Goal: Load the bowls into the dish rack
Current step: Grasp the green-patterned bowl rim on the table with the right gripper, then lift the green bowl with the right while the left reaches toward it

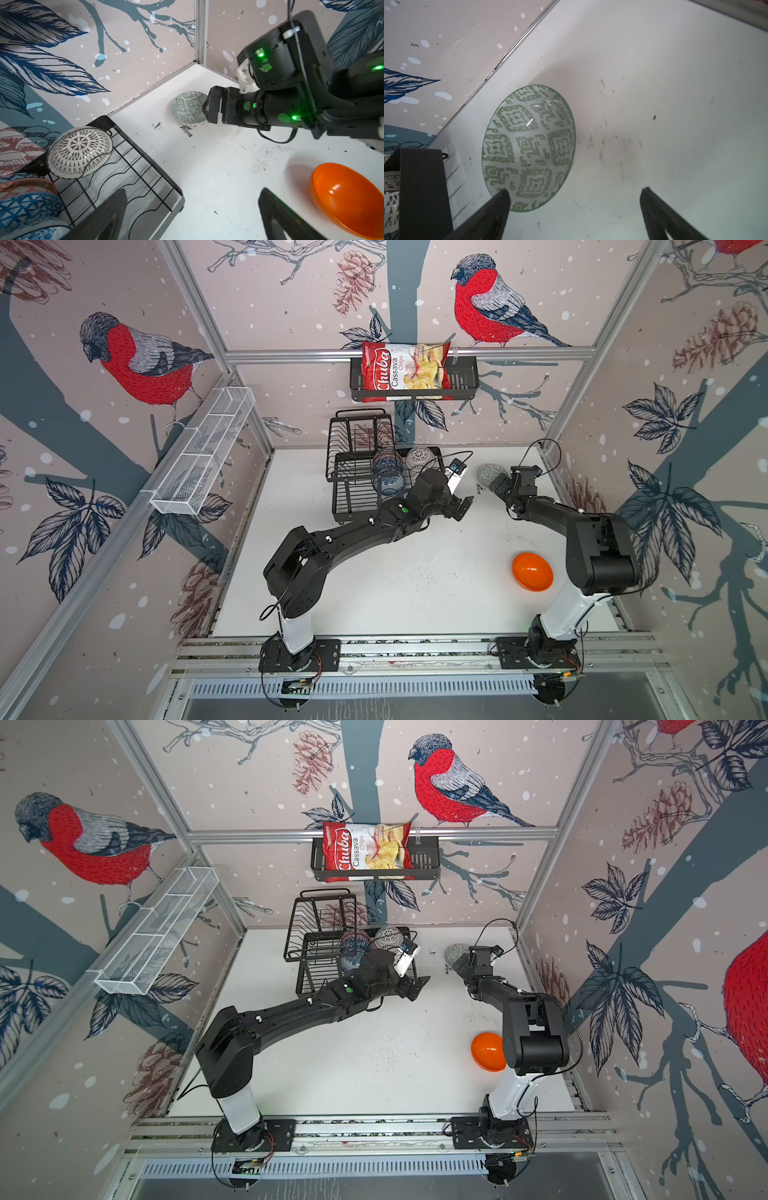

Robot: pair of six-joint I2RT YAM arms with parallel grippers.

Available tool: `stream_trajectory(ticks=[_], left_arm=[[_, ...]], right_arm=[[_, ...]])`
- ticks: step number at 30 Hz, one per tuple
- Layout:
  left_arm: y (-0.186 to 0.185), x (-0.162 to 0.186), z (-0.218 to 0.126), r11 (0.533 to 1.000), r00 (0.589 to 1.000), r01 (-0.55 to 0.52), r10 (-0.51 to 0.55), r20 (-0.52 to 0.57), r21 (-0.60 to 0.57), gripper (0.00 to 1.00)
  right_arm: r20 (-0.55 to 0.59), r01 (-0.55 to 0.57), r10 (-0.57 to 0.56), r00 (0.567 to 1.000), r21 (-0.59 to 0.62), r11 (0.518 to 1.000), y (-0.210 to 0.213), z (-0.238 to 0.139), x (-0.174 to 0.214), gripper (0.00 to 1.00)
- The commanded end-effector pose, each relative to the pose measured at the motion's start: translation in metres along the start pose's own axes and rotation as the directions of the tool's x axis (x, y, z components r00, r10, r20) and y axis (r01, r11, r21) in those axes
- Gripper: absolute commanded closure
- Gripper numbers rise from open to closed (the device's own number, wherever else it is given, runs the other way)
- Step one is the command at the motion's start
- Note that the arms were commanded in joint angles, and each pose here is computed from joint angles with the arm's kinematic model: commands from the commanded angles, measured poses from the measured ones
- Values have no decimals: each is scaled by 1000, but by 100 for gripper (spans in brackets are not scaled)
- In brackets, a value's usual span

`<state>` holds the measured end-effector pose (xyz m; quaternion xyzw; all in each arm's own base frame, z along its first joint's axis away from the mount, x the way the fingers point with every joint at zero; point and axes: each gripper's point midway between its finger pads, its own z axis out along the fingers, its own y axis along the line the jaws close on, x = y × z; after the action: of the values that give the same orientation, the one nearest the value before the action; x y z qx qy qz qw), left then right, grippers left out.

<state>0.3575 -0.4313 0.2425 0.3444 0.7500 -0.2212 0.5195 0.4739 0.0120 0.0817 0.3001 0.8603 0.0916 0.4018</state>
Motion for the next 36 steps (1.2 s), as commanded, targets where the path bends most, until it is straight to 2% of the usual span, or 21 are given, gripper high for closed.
stream_trajectory(ticks=[1,6,11,20,30,36], left_arm=[[0,-4,2,1000,1000,-4,4,7,-8,2],[0,-2,3,1000,1000,-9,9,4,-17,2],[2,0,5,1000,1000,4,-4,0,-27,2],[9,-1,3,998,1000,3,-4,-5,-66,1],[2,-4,-2,999,999,-24,25,25,-24,1],[-2,-5,-2,1000,999,1,0,47,-2,1]], right_arm=[[9,-25,26,1000,-46,999,9,6,-9,6],[-20,-12,12,1000,-22,1000,11,25,-11,9],[-51,-10,11,999,10,1000,5,46,-4,18],[-86,-9,11,996,22,1000,-6,58,8,44],[-85,-14,11,996,-37,999,3,53,8,86],[-77,-24,14,997,-131,991,25,27,14,95]])
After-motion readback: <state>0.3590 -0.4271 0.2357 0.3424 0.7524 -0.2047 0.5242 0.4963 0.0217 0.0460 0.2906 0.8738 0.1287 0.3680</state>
